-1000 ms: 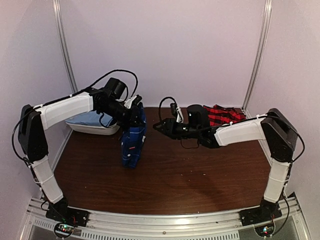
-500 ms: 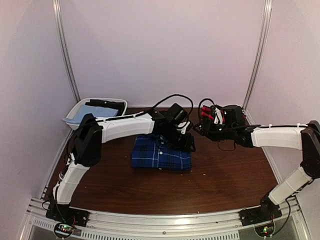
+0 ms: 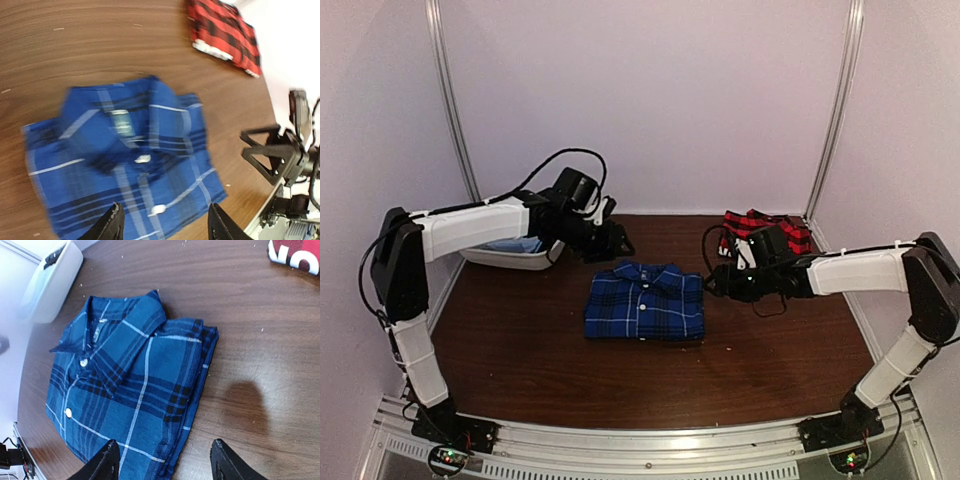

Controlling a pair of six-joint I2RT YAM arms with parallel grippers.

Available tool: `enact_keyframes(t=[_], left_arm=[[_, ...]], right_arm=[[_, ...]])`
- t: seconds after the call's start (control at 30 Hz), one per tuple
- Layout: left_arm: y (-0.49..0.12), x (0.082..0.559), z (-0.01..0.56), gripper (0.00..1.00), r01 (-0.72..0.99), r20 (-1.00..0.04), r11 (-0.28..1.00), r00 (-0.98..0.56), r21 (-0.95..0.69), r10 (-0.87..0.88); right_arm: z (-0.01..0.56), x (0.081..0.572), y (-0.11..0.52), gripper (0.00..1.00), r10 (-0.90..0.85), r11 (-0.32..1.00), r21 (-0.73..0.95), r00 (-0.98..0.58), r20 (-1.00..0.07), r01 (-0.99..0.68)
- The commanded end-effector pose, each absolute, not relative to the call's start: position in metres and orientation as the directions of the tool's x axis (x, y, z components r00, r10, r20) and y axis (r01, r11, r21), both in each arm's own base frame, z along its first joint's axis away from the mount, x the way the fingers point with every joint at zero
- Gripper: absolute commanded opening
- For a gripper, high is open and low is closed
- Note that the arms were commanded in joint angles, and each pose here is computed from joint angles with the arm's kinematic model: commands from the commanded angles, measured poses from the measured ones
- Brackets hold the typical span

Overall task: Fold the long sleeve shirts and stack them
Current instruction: Move the square-folded shirt to the center of the board.

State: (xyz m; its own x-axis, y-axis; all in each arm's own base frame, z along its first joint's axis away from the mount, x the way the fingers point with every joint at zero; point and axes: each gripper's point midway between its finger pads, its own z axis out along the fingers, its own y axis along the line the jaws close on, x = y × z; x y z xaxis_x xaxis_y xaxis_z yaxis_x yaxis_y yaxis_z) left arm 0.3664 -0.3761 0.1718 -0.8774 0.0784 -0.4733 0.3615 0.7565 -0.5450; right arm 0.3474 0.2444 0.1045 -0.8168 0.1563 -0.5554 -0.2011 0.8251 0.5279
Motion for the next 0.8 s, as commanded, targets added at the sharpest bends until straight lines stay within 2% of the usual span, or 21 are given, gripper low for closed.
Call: enact_keyframes(t=[0.0,0.33,0.77], left_arm=[[-0.325,0.371,0.137,0.58,0.316,-0.452,0.785,-0.89,-0.532,0.052],[-0.279,0.369,0.075,0.58,0.258,-0.372,0.828,-0.926,-0.497,0.066],[-0.284,0.373,0.032,0.69,0.266,-0.324,0.826,-0.94,-0.496,0.109]], right_arm=[[0.088,0.348,0.254,0.63,0.076,0.869,0.445,-0.828,-0.555,-0.218],[0.062,0.367,0.266,0.64,0.049,0.882,0.421,-0.848,-0.528,-0.211],[0.033,0.382,0.275,0.62,0.031,0.896,0.398,-0.864,-0.502,-0.199]])
